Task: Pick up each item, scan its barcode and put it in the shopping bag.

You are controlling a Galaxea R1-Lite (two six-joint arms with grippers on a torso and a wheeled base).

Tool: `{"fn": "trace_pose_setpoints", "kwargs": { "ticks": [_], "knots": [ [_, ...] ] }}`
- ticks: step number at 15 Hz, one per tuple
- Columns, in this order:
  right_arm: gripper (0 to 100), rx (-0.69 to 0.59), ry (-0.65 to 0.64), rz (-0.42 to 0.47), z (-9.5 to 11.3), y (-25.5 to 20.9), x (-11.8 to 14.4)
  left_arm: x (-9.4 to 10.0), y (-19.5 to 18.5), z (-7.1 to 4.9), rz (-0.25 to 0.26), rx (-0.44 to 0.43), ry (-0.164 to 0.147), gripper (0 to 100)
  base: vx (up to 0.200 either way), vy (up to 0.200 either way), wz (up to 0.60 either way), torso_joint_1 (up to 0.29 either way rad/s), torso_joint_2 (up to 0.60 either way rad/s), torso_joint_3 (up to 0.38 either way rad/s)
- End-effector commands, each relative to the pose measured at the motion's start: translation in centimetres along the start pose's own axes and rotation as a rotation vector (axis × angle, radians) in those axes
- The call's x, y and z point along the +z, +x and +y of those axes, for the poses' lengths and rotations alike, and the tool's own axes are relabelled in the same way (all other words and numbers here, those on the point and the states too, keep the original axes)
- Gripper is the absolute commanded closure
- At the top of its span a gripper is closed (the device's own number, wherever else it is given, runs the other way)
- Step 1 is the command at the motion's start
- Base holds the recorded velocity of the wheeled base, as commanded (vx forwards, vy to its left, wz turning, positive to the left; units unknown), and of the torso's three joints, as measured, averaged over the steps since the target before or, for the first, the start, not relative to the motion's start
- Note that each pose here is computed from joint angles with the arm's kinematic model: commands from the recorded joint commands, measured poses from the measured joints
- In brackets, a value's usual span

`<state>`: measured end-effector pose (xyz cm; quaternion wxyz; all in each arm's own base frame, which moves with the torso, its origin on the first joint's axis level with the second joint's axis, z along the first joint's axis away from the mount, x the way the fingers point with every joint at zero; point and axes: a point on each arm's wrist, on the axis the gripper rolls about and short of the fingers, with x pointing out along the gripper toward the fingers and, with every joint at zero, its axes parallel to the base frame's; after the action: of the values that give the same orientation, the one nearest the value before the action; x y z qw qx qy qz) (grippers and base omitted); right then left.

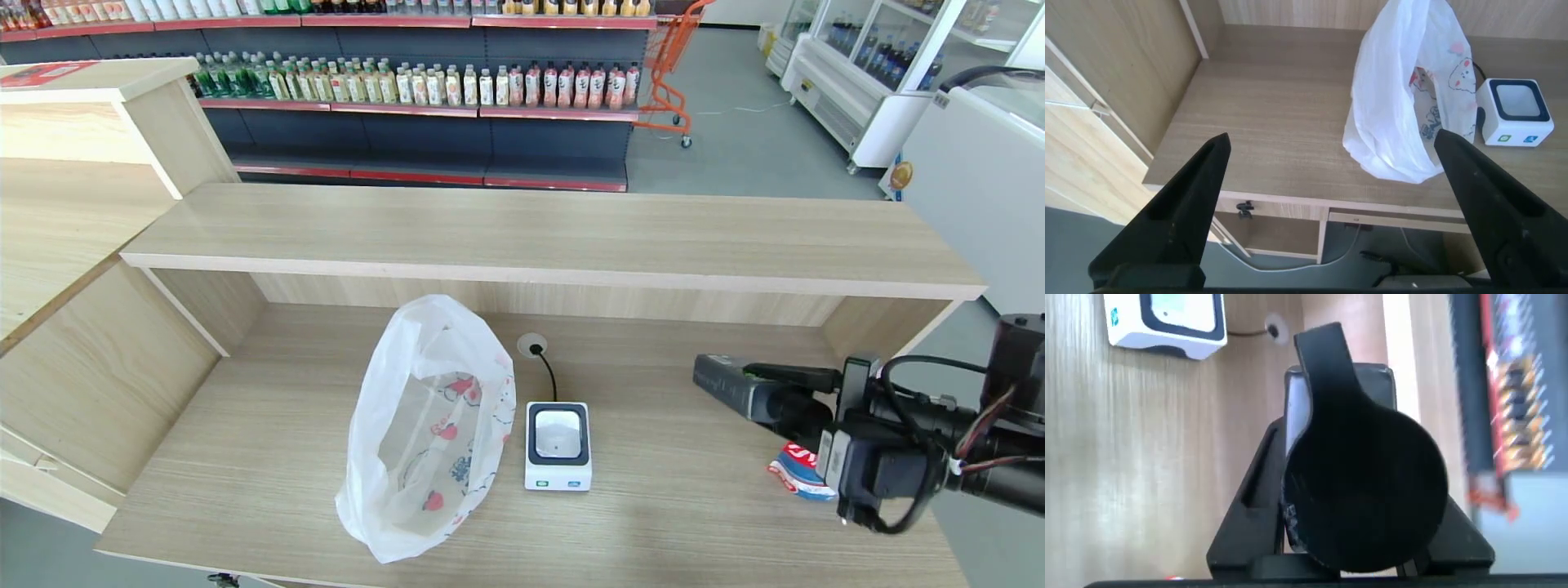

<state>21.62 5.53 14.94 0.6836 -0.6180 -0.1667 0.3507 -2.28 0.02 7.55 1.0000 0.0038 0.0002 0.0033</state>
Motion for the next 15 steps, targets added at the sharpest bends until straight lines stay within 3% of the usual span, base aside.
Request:
{"fn": "trace_pose_setpoints", "kwargs": {
  "ticks": [1, 2, 3, 7, 11, 15],
  "knots": [
    [100, 0.031, -0.304, -0.198, 1.1, 1.2, 0.4, 0.0, 0.0, 0.0, 0.001, 0.0, 0.0, 0, 0.0, 0.0, 0.0, 0.0, 0.0, 0.0],
    [100, 0.067, -0.463, -0.303, 2.2, 2.2, 1.3, 0.0, 0.0, 0.0, 0.001, 0.001, 0.0, 0, 0.0, 0.0, 0.0, 0.0, 0.0, 0.0],
    [100, 0.1, -0.53, -0.364, 3.0, 3.0, 1.9, 0.0, 0.0, 0.0, 0.001, 0.0, 0.0, 0, 0.0, 0.0, 0.0, 0.0, 0.0, 0.0],
    [100, 0.151, -0.628, -0.493, 5.0, 4.6, 3.4, 0.0, 0.0, 0.0, 0.001, 0.001, 0.0, 0, 0.0, 0.0, 0.0, 0.0, 0.0, 0.0],
    [100, 0.052, -0.78, -0.683, 5.2, 5.4, 5.3, 0.0, 0.0, 0.0, 0.001, 0.001, 0.0, 0, 0.0, 0.0, 0.0, 0.0, 0.0, 0.0],
    [100, -0.071, -0.849, -0.774, 4.6, 8.1, 6.7, 0.0, 0.0, 0.0, 0.001, 0.0, 0.0, 0, 0.0, 0.0, 0.0, 0.0, 0.0, 0.0]
  ]
}}
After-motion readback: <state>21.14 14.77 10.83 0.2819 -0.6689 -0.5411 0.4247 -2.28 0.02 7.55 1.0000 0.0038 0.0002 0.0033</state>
